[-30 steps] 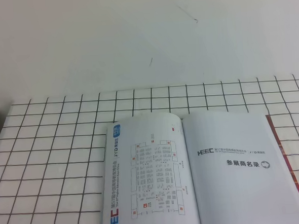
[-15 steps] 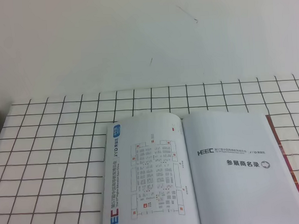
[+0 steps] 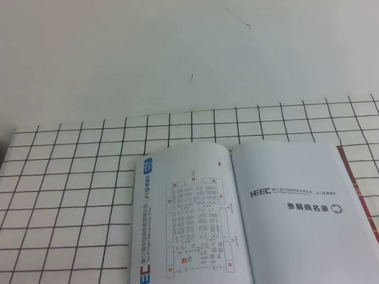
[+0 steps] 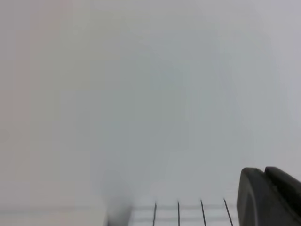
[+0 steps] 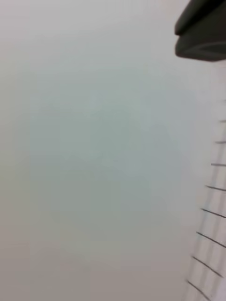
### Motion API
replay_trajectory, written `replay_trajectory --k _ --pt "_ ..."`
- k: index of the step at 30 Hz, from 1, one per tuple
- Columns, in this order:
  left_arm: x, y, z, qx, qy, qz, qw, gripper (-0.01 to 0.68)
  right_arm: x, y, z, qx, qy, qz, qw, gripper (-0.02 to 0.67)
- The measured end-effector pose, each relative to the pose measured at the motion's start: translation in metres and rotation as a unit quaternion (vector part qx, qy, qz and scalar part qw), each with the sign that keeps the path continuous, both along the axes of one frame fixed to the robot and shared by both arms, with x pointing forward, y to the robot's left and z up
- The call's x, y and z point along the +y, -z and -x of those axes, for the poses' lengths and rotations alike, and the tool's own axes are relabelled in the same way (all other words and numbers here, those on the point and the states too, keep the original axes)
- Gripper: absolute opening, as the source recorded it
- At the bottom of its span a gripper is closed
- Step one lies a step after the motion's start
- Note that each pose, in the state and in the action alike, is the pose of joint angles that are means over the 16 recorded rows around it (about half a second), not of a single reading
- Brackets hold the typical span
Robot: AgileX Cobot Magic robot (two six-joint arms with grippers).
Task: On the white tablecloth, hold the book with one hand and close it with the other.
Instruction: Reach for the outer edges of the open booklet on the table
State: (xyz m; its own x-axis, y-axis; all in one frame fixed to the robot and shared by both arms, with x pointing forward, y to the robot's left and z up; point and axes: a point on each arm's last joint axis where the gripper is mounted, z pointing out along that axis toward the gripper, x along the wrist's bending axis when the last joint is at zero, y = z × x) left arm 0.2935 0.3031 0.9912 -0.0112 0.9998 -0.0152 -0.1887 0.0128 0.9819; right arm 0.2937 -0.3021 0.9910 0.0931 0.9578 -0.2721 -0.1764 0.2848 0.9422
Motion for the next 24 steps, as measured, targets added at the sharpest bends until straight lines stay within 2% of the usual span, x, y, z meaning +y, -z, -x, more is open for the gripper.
replay_trajectory --k 9,14,19,24 --pt "0.005 -0.016 0.005 -0.09 -0.021 0.015 0.996 -0.003 -0.007 -0.023 0.009 -0.136 0.038 -0.009 0.99 -0.003" --pt "0.007 -0.023 0.008 -0.137 -0.02 0.066 0.988 -0.003 -0.01 -0.032 0.014 -0.193 0.044 -0.036 0.98 -0.003" --pt "0.011 -0.037 0.016 -0.215 -0.007 0.141 0.966 -0.003 -0.013 -0.044 0.023 -0.266 0.037 -0.084 0.96 -0.003" --pt "0.012 -0.067 0.029 -0.296 0.03 0.203 0.933 -0.003 -0.015 -0.069 0.036 -0.348 0.008 -0.143 0.926 -0.003"
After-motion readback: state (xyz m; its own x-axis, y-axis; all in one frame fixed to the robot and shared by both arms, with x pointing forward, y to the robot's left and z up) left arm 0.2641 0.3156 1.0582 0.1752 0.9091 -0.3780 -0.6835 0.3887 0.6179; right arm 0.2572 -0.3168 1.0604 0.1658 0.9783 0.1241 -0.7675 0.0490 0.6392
